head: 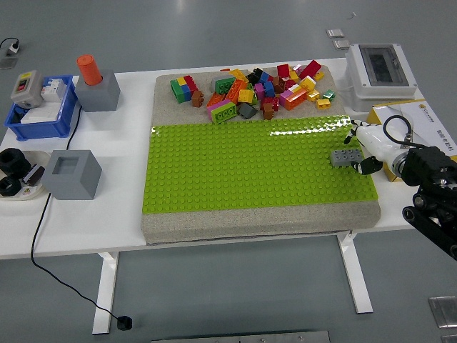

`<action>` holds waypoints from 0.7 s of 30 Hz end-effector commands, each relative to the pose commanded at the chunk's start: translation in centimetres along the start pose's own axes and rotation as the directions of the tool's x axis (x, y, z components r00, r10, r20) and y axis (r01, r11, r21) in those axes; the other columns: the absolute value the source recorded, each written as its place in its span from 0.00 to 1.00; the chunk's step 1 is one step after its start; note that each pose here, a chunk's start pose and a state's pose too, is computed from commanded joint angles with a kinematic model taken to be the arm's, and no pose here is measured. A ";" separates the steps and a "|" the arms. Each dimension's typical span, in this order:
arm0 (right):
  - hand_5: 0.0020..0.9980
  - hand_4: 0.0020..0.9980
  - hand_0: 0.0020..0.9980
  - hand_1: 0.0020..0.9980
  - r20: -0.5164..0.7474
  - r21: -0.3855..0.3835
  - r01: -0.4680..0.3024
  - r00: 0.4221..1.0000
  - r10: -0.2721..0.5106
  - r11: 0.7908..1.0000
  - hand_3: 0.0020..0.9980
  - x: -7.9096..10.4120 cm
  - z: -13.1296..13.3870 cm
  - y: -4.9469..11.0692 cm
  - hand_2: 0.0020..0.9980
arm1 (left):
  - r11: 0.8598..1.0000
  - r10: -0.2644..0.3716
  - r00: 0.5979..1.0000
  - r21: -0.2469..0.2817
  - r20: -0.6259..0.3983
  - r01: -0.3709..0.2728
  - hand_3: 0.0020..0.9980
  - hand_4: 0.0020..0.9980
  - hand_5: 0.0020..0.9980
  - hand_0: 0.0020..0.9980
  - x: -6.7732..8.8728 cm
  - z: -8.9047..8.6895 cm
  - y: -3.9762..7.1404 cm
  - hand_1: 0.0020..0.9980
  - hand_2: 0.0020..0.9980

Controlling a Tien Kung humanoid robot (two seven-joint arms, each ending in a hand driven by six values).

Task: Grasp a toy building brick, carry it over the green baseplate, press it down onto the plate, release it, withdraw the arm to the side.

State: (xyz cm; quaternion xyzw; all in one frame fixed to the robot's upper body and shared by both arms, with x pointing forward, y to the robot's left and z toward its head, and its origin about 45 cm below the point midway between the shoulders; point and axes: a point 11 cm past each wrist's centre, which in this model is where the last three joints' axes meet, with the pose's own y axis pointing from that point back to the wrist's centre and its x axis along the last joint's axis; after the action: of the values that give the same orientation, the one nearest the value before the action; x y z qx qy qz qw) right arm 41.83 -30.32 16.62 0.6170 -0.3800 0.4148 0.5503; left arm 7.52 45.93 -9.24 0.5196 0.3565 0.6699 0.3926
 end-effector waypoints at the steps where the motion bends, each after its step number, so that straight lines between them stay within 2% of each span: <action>1: 0.06 0.74 0.50 0.85 0.004 0.001 -0.002 1.000 0.002 1.000 0.66 0.0 0.0 0.0 0.97 | 1.000 0.000 1.000 0.000 0.000 0.000 0.68 0.65 0.27 0.66 0.0 0.0 0.0 0.61 0.60; 3: 0.06 0.74 0.50 0.85 0.013 0.003 -0.010 1.000 0.010 1.000 0.66 0.0 0.0 -0.1 0.97 | 1.000 0.001 1.000 -0.001 0.000 -0.001 0.68 0.65 0.27 0.66 0.0 0.0 0.0 0.61 0.60; 4: 0.09 0.67 0.48 0.81 0.016 0.005 -0.014 1.000 0.014 1.000 0.65 0.0 0.0 -0.1 0.93 | 1.000 0.001 1.000 -0.001 0.000 -0.001 0.68 0.65 0.27 0.66 0.0 0.0 0.0 0.61 0.60; 8: 0.09 0.67 0.48 0.81 0.021 0.003 -0.020 1.000 0.020 1.000 0.65 -0.1 0.2 -0.1 0.93 | 1.000 0.002 1.000 -0.002 0.003 -0.002 0.68 0.65 0.27 0.66 0.0 0.0 0.0 0.61 0.60; 9: 0.10 0.65 0.47 0.79 0.022 0.002 -0.020 1.000 0.020 1.000 0.65 -0.2 0.2 -0.2 0.90 | 1.000 0.002 1.000 -0.001 0.003 -0.002 0.69 0.65 0.27 0.66 0.0 0.0 0.0 0.61 0.60; 21: 0.11 0.67 0.47 0.79 0.044 0.007 0.003 0.999 -0.003 1.000 0.64 -1.1 0.1 -0.2 0.89 | 1.000 0.002 1.000 0.000 0.002 -0.002 0.68 0.65 0.27 0.66 0.0 -0.1 0.0 0.61 0.60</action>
State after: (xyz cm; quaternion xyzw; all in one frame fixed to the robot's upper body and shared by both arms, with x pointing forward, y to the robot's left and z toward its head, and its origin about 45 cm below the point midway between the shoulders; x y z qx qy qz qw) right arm 41.64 -30.42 15.55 0.6282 -0.3897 0.4018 0.5404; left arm 7.42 45.92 -9.26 0.5208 0.3557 0.6696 0.3923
